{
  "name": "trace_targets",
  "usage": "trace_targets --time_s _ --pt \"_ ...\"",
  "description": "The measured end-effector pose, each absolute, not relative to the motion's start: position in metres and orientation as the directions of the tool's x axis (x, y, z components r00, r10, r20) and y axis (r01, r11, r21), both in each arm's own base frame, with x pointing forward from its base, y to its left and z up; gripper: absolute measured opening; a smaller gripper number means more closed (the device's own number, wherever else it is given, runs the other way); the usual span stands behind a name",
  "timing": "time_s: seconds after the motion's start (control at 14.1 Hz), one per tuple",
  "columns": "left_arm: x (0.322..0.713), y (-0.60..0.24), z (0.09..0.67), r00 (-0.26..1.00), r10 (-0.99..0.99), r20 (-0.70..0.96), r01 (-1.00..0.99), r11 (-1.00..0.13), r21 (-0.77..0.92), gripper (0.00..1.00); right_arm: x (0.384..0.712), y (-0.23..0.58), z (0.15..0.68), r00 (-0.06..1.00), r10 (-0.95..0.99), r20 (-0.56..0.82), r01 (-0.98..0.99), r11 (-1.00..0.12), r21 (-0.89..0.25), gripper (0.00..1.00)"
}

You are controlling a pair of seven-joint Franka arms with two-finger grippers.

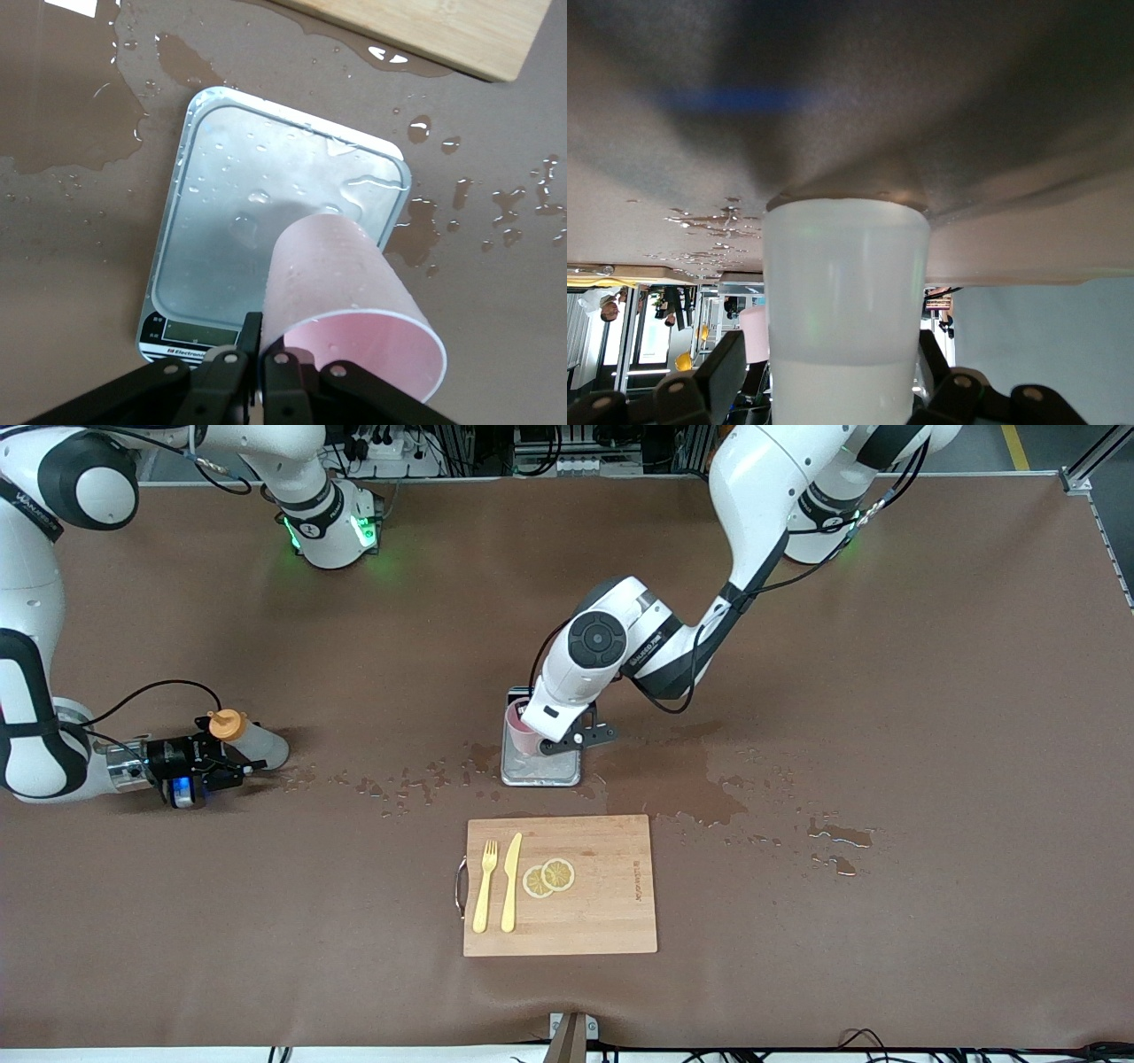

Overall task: Add sauce to pink cup with both arms
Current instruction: 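Lower the pink cup onto the scale and open the left gripper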

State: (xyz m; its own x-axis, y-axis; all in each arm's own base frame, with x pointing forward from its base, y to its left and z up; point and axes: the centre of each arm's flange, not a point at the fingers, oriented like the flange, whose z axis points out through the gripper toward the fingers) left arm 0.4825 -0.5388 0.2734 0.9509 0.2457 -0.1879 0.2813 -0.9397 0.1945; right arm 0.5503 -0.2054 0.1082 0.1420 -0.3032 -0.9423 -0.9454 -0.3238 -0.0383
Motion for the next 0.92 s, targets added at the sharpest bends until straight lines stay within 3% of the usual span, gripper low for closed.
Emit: trace_targets --time_s 0.21,0.35,0.43,0.57,0.92 --pt "0.482 -0.538 0.264 0.949 0.247 -0.196 0.283 -0.941 0.185 0.04 0.552 -0.206 0.11 0.145 -0.302 -0.942 -0.945 -0.325 -0.041 0.55" --pt "0.482 -0.538 0.263 0.949 0.248 -0.196 0.284 -0.941 0.184 0.04 0.553 -0.207 0.111 0.149 -0.304 -0.941 -0.945 -0.325 -0.045 0.52" --pt "0.483 -0.538 0.264 0.949 0.249 -0.195 0.285 -0.94 0.186 0.1 0.555 -0.207 0.113 0.154 -0.305 -0.94 -0.944 -0.327 -0.048 0.48" --pt "0.485 -0.538 0.266 0.949 0.251 -0.191 0.287 -0.939 0.192 0.3 0.558 -0.205 0.117 0.158 -0.3 -0.941 -0.941 -0.335 -0.051 0.44" --pt "0.496 -0.539 0.29 0.952 0.257 -0.166 0.29 -0.929 0.228 0.8 0.571 -0.199 0.131 0.124 -0.311 -0.942 -0.939 -0.343 -0.011 0.45"
